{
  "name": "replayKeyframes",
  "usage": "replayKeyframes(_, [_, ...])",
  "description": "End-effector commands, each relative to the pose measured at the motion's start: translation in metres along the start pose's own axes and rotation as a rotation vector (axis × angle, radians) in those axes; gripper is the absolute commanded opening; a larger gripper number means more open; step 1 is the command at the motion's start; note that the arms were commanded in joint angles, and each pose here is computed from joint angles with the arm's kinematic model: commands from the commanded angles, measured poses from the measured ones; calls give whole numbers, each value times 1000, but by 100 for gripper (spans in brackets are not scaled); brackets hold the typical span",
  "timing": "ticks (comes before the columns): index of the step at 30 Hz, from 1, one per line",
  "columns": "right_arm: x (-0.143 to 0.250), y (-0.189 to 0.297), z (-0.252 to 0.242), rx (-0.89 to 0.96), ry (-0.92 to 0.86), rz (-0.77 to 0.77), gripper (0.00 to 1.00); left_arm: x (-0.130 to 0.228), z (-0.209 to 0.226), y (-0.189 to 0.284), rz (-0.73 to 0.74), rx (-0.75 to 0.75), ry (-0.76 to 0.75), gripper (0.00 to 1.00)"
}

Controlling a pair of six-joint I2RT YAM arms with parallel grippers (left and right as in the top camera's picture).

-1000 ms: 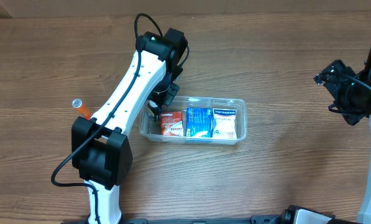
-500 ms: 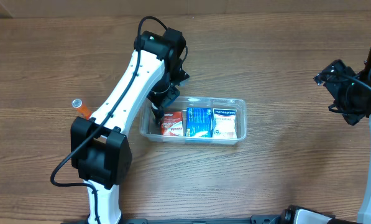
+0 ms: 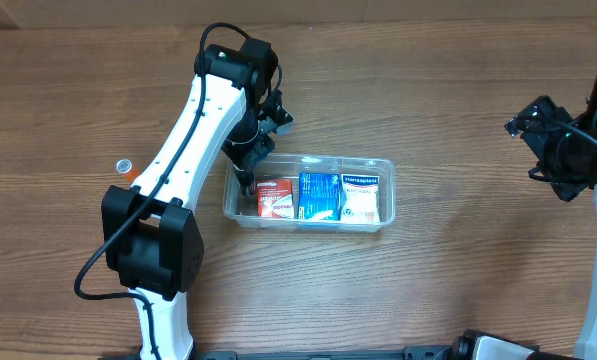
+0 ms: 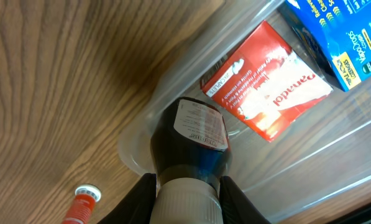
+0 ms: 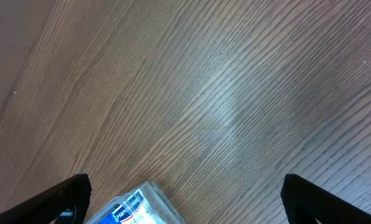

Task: Pack container
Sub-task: 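Lower the brown bottle into the container's left end and release, then move the left gripper back to the orange tube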

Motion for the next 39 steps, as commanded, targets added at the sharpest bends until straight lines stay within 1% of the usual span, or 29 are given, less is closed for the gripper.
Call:
replayKeyframes(1, [-3,4,2,-11,4,-15,100,-2,6,3,-10,-14,-11,28])
replayKeyframes(6, [-3,4,2,-11,4,-15,100,1,4,-9,8,-2,-11,34])
replayKeyframes(13, [-3,4,2,-11,4,-15,100,-3,7,-10,-8,-17,43,33])
replayKeyframes(18, [-3,4,2,-11,4,-15,100,3,9,-10,25,-35,51,34])
replayKeyframes(23, [-3,4,2,-11,4,-15,100,10,9,-10,68,-46,-50,31])
replayKeyframes(25, [-3,4,2,-11,4,-15,100,8,3,-10,52,-11,-135,33])
replayKeyframes(28, [-3,4,2,-11,4,-15,100,6,-3,-10,34,26,-186,33])
replayKeyframes(32, [-3,4,2,-11,4,-15,100,6,-2,-10,34,25,-187,36])
replayKeyframes(35, [-3,4,2,-11,4,-15,100,3,-2,-10,20,25,-185,40])
replayKeyframes(37, [-3,4,2,-11,4,-15,100,-2,-5,-10,-15,47,-183,44])
replayKeyframes(39, [-3,4,2,-11,4,-15,100,-5,-5,-10,-27,43,-171,43])
Point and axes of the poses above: each gripper's point midway between its finger pads, its own y axis back along the fingers, its own z axis along the line the jaws close on, x = y × z, the point moved 2 cm from there along y, back along the fingers, and after that the axes turned 9 degrees about -y, right-handed, at the moved point
